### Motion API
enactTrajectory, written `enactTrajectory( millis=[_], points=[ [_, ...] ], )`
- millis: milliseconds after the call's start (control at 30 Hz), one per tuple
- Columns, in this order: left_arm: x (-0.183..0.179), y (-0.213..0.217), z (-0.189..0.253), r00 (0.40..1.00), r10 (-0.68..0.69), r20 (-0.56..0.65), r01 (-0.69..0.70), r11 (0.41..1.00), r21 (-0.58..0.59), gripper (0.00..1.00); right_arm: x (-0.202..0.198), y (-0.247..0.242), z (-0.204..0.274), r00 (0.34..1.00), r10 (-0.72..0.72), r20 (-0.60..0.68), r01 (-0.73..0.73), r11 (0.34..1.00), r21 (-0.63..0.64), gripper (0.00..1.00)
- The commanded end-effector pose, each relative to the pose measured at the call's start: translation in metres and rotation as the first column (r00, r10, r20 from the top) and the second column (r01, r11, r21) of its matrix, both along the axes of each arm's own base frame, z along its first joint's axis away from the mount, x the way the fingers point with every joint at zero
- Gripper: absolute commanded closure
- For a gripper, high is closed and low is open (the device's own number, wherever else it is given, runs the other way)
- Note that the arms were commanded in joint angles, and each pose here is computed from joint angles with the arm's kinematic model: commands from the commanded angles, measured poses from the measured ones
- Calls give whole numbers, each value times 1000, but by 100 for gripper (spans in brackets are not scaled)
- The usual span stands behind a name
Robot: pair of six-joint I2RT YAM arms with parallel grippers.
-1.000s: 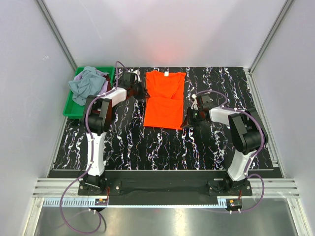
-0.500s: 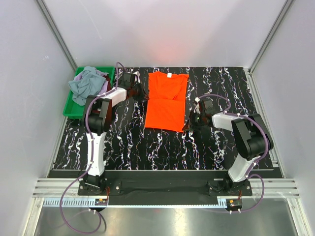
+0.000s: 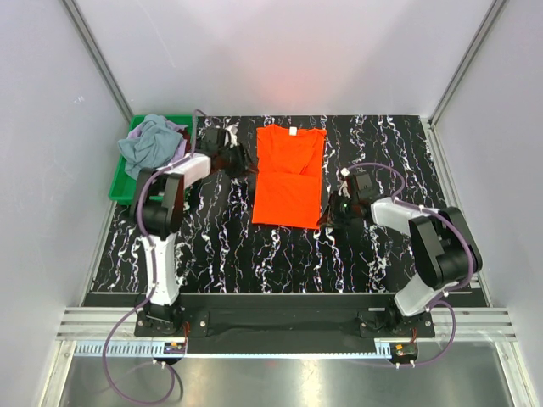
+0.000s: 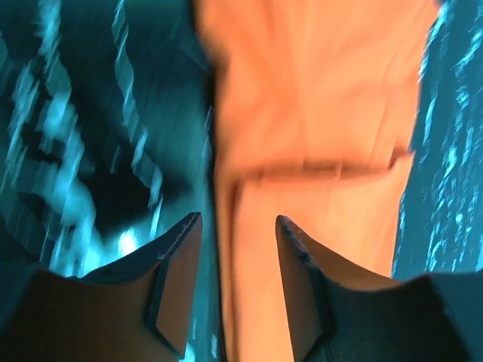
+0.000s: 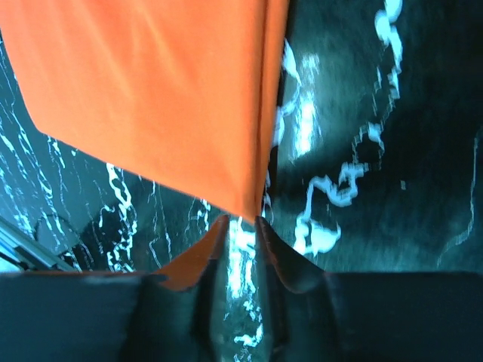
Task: Fold and stack the t-shirts
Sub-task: Fold the tshirt
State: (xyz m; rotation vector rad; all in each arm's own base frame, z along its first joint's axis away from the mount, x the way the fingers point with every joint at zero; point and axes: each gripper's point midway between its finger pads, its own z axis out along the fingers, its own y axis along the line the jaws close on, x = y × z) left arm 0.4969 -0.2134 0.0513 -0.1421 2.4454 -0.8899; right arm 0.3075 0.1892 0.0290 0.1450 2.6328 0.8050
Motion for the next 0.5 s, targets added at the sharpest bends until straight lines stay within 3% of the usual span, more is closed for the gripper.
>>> enactTrajectory(
  millis=[0,100,267,467],
  points=[
    [-24,32,46,994,92,53,-97,990,100,50,-11,-5,10,1000,-17,8,17,1000,-17,69],
    [-59,50,37,986,167,7,-166,976,142,48,-16,-7,10,999,-38,-25,37,999,-24,60],
    [-119,33,21,994,88,-65,-87,996,29,45,-21,-6,4,996,-58,-74,56,998,-16,52],
    [-151,5,6,996,-4,-92,-8,992,-128,41,-18,0,-5,986,-110,-128,113,994,12,49]
  ],
)
